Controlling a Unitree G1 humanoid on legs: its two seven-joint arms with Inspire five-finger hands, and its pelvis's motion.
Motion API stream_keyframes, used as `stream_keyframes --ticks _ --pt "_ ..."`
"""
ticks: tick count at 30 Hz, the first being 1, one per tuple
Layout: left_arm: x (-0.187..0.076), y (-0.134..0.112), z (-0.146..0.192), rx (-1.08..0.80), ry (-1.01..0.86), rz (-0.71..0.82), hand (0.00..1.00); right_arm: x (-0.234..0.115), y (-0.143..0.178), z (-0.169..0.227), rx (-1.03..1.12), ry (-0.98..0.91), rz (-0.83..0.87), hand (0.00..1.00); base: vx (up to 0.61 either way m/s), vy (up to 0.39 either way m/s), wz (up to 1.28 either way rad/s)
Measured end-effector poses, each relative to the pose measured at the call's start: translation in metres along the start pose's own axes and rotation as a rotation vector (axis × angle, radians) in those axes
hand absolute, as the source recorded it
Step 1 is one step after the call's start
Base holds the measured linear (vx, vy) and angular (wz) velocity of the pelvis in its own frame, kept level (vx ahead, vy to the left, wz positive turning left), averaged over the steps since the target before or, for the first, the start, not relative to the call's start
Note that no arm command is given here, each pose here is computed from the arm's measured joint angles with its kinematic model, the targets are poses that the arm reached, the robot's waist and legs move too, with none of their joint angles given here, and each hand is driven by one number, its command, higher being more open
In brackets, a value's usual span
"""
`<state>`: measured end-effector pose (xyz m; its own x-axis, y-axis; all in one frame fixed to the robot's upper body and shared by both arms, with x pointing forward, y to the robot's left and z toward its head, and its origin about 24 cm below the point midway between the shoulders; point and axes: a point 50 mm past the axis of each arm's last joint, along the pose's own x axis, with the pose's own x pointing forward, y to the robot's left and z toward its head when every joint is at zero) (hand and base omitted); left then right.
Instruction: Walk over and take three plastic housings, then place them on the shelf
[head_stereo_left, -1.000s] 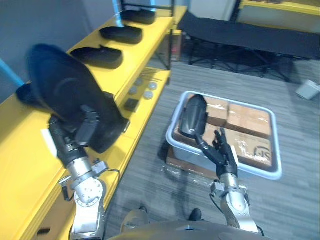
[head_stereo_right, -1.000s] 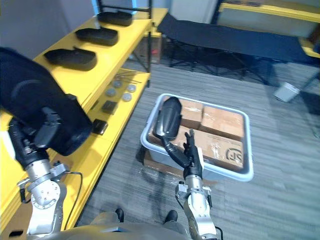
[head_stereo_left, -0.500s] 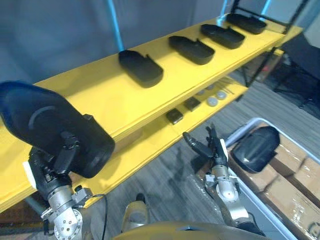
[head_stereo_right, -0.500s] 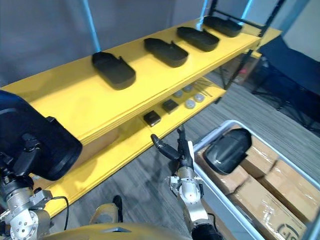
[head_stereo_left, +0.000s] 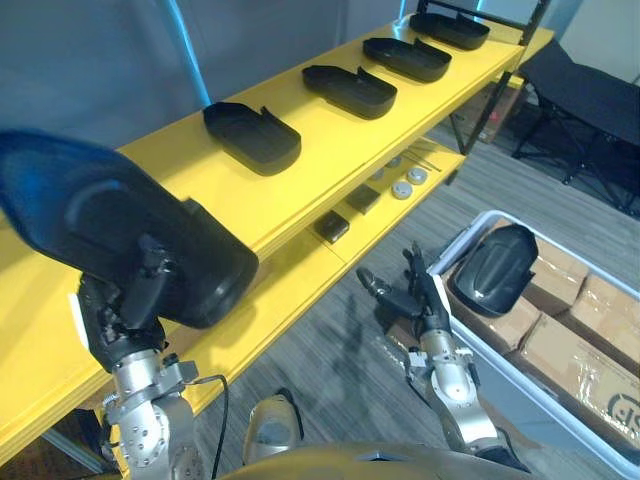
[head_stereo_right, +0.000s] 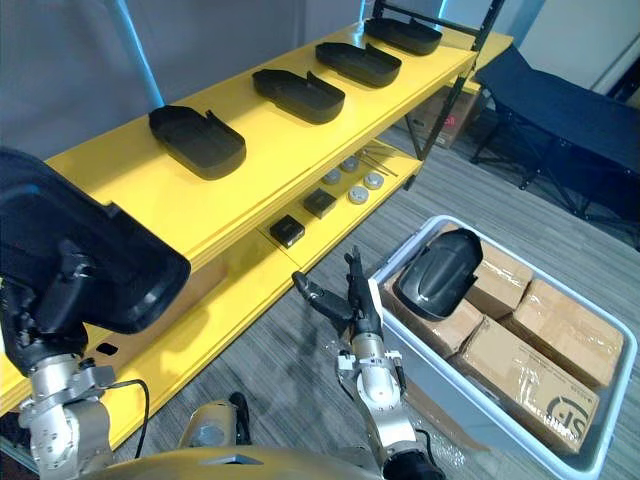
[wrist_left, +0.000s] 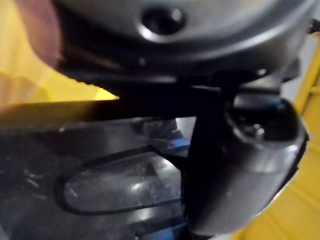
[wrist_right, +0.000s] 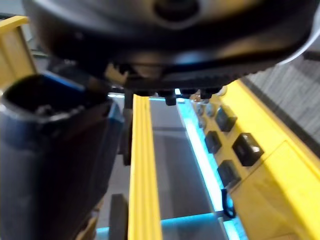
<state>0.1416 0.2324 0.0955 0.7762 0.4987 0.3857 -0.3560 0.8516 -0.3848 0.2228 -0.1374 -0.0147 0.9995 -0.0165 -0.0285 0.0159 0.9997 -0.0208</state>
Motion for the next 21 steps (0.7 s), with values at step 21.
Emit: stream_keyframes --ticks 21 --pt "0.035 -0.042 0.022 -0.098 -0.192 -0.220 0.00 0.001 -0.020 0.193 0.016 -0.941 -0.018 1.00 0.20 -0.067 0.87"
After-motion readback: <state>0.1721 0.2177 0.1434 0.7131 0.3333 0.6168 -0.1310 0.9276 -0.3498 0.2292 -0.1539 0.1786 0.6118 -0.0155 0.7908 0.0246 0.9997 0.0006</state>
